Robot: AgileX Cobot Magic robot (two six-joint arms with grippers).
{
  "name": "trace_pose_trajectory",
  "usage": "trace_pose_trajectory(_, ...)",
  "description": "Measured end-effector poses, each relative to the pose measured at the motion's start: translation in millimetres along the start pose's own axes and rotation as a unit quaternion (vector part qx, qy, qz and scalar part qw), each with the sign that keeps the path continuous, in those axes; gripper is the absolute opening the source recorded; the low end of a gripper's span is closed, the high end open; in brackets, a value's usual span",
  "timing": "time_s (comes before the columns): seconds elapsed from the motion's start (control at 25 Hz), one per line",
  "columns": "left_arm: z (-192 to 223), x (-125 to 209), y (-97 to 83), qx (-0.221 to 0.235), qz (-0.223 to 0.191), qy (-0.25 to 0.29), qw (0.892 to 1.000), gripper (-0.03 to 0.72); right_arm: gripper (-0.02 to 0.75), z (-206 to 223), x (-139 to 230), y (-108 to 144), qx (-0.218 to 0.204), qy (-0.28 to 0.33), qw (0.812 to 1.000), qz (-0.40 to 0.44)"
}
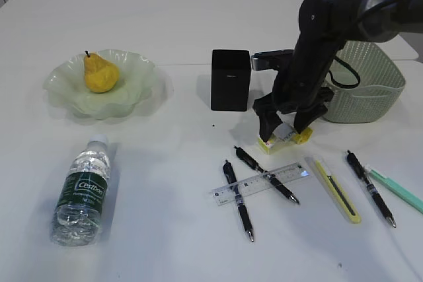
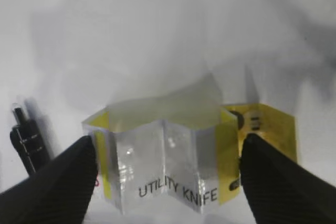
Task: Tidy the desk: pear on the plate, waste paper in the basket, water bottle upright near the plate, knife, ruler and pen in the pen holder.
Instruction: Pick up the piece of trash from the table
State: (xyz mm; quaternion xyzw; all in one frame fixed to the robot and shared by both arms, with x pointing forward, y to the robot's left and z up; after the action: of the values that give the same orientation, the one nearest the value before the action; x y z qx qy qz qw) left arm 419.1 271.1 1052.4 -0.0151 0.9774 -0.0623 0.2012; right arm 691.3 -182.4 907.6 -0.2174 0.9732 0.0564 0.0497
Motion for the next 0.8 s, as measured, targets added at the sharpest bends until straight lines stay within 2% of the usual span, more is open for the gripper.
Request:
trace_pose_trajectory(0.24,0.0,0.0,0.0,0.0,0.0,0.0,1.0,0.403,0.615,2.7,0.4,-0.6,0.001,0.003,1.0,0.005)
trace_pose_trajectory(0.48,0.0,0.0,0.0,0.0,0.0,0.0,1.0,0.403,0.533,2.7,0.4,-0.6,0.001,0.003,1.0,0.013)
trace_pose_trajectory(0.6,0.0,-0.2,0.0,0.0,0.0,-0.001,1.0,0.403,0.467,2.7,0.6,-0.5,0.001,0.004,1.0,0.016)
trace_pose_trajectory(0.8,0.0,-0.4,-0.1,0.0,0.0,-0.002,1.0,0.402,0.298,2.7,1.5,-0.3,0.0,0.009,1.0,0.017)
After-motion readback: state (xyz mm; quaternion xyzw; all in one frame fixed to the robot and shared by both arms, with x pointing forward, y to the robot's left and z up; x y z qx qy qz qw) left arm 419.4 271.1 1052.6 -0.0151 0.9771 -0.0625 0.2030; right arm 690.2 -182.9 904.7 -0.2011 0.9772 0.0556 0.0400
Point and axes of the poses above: a point on each arm's last joint axis where the gripper is mounted, z pointing out along that axis toward the gripper, y along the wrist's bending axis when the last joint is at zero, x = y × z, the point moved 1 cm from there along z, pointing out along that axis toward the gripper, and after that the axes turned 6 degrees about -z, right-handed, at the moved point
